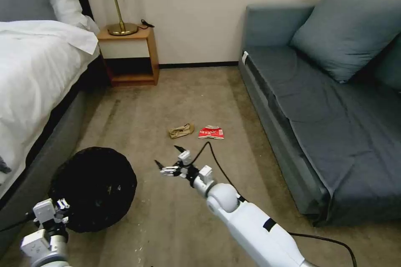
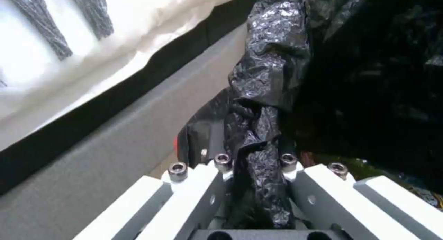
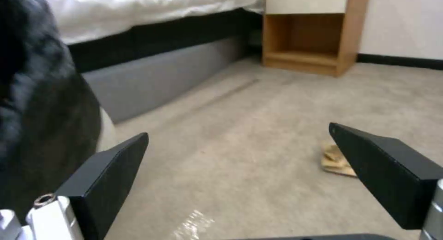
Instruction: Pick up the trash bin, then pick up the garbage on the floor and place it into the trash bin.
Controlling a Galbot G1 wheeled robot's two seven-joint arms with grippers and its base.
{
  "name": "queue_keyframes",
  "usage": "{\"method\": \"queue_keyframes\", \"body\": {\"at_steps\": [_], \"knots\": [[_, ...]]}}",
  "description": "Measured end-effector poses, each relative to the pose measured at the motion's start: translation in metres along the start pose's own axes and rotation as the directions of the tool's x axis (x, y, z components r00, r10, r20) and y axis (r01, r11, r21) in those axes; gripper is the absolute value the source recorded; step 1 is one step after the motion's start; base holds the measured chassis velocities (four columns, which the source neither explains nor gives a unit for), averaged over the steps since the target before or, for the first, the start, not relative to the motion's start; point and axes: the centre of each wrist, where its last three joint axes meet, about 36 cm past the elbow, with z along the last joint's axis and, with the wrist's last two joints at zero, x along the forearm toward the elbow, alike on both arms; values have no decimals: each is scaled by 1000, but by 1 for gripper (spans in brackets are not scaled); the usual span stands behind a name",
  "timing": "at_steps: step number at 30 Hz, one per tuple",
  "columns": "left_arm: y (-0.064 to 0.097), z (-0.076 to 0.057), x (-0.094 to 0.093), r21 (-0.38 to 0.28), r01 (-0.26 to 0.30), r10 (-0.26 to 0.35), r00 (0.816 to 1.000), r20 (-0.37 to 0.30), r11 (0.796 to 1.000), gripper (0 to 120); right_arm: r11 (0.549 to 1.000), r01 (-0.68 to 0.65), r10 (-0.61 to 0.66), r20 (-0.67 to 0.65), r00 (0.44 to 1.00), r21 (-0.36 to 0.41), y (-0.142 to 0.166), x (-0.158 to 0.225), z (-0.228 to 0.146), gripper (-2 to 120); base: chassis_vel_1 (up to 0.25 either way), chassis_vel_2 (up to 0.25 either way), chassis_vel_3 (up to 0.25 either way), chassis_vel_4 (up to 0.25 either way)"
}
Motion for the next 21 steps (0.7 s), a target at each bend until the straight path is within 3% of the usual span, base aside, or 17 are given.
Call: {"method": "queue_keyframes", "body": {"at_steps": [21], "knots": [[5, -2, 5, 4, -3, 3, 1000, -2, 1000, 3, 1000, -29, 29, 23, 999, -4, -8, -14, -4, 100, 0, 0, 0, 0]]}}
